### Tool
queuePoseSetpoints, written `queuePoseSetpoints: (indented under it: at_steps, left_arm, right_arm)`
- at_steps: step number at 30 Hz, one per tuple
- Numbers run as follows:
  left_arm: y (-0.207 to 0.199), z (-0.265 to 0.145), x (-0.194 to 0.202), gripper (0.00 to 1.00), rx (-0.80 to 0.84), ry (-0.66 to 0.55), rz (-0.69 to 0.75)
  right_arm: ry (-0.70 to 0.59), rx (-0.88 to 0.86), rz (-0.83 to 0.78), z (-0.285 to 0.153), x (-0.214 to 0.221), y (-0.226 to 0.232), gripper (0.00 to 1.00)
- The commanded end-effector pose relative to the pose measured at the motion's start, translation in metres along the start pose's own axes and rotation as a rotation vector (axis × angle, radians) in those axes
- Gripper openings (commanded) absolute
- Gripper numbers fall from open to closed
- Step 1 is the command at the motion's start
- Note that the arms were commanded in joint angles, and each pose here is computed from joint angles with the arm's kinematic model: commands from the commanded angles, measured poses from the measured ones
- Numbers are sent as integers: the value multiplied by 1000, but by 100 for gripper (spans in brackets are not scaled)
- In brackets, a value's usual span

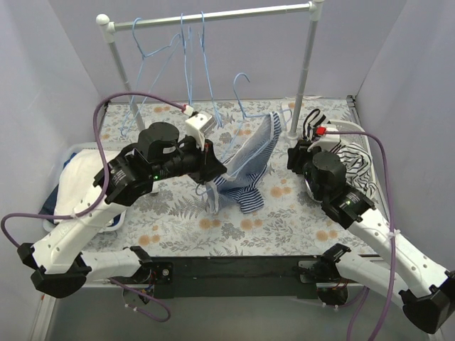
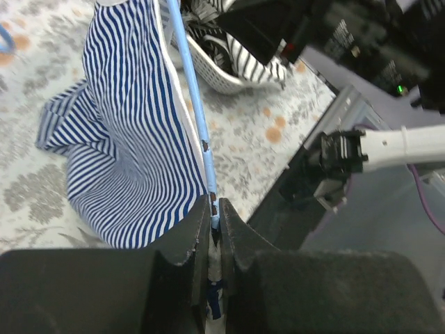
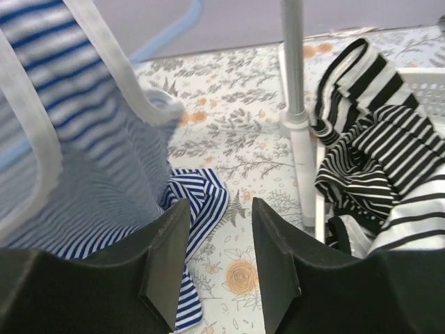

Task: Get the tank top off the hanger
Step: Pick up the hanger, then remove the tank top from the hanger.

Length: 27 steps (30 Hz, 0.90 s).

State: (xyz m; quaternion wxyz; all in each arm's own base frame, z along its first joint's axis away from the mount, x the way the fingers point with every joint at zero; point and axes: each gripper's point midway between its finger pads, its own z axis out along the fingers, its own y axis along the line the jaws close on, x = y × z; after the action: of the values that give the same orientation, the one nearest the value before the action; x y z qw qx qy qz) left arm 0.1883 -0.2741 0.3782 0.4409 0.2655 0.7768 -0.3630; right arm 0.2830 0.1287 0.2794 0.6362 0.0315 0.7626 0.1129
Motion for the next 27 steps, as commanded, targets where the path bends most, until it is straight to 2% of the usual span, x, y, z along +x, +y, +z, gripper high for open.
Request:
queuePoseSetpoints:
  at_steps: [1, 3, 9, 13, 16, 23, 27]
  left_arm:
    - [-20, -2, 38, 0, 137, 125, -49]
    - [-16, -2, 54, 0, 126, 167, -63]
    - [5, -1, 69, 0, 29, 173, -64]
    - [6, 5, 67, 0, 30, 145, -63]
    - [6, 8, 66, 0, 34, 137, -61]
    - [4, 14, 71, 0, 51, 152, -72]
    - [2, 18, 71, 0, 68, 156, -81]
  right_arm:
    - [-35, -166, 34, 8, -34, 34, 47]
    - [-23, -232, 37, 13, -37, 43, 45]
    - [-37, -312, 32, 12, -44, 55, 43]
    - [62, -379, 23, 17, -17, 69, 42]
    - [145, -433, 30, 18, 4, 79, 35]
    - [130, -431, 31, 16, 4, 77, 36]
    - [154, -440, 30, 17, 12, 78, 40]
